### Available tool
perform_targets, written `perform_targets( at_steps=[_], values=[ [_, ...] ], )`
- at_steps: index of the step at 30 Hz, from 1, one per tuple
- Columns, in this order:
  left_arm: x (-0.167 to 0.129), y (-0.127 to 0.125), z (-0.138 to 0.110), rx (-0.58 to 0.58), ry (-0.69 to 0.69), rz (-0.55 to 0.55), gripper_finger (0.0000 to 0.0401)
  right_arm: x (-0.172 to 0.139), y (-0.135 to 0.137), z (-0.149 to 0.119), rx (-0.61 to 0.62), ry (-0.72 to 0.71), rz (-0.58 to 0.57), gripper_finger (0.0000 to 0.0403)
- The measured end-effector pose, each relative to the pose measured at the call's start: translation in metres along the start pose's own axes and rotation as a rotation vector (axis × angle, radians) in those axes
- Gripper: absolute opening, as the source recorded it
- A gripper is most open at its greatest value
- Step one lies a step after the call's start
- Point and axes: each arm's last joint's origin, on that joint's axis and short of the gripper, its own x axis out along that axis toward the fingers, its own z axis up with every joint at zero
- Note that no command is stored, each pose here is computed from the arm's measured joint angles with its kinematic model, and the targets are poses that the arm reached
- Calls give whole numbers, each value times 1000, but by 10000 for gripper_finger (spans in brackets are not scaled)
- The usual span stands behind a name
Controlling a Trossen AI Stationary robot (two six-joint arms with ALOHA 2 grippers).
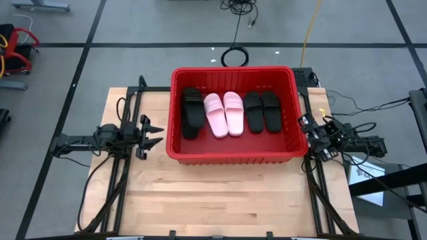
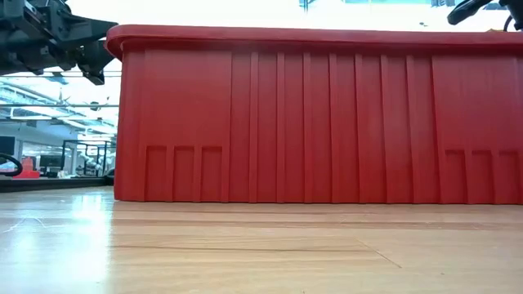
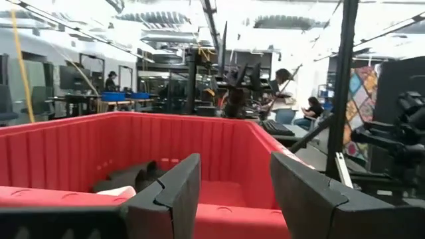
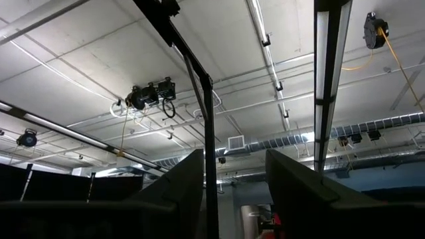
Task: Pick and place slides into bin
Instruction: Return to home position
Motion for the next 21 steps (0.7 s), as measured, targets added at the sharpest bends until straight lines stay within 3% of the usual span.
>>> perform_targets(
  at_steps=[9,21],
  values=[
    [-1,1,-12,11,122,4,186,0,-2,-7,-13,76,-24,151],
    [-2,1,-16,23,176,15,186,-2,-8,-20,-42,199,-110,151]
  ],
)
